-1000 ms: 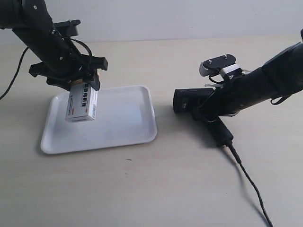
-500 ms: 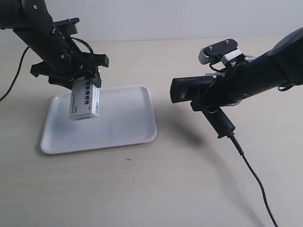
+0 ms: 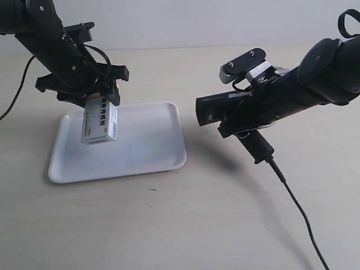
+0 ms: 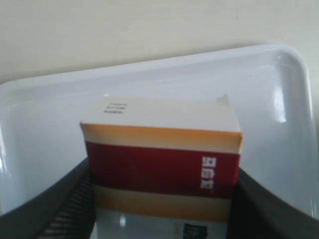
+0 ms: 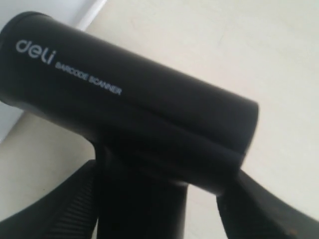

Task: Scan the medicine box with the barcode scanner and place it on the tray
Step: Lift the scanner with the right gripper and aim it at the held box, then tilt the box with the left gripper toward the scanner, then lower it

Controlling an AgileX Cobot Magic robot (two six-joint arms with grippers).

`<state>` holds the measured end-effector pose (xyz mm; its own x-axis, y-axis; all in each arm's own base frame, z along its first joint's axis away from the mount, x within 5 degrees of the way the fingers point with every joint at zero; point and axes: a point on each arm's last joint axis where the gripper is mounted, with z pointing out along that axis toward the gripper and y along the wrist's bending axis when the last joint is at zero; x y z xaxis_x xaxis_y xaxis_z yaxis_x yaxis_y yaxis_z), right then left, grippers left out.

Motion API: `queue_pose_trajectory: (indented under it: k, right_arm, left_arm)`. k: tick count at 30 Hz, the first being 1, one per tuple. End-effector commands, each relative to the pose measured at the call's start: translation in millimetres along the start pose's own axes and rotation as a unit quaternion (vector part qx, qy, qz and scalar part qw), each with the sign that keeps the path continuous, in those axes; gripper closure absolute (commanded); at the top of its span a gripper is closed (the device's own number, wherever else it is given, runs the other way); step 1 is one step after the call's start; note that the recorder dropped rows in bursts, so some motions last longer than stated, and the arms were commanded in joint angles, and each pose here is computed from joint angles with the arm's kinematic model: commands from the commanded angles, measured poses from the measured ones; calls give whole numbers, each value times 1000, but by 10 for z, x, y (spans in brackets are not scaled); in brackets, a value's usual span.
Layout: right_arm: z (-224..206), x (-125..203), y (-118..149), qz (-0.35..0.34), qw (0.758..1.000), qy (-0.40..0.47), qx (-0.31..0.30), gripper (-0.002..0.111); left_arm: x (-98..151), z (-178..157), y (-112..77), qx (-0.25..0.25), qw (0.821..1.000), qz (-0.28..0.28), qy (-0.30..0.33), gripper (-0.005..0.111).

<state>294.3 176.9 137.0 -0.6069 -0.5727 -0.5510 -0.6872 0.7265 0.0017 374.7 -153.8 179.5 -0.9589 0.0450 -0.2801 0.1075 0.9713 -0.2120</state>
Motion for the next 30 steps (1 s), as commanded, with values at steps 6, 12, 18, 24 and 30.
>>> queue_pose_trajectory:
  k: [6,12,18,24,30]
  right_arm:
    - [-9,-32,-17,1,1000,-6,11,98]
    - [-93,-58,11,-1,1000,-7,-1,98]
    - [-154,-84,14,0,1000,-13,1,98]
    - [-152,-55,-155,120,992,-19,20,98]
    - [-54,43,-285,194,981,-3,28,98]
  left_arm:
    - [8,-15,14,0,1000,4,5,107]
    - [6,-15,13,0,1000,12,4,107]
    - [6,-15,13,0,1000,17,4,107]
    - [30,-15,10,0,993,117,16,107]
    - [91,-21,-80,54,972,227,38,107]
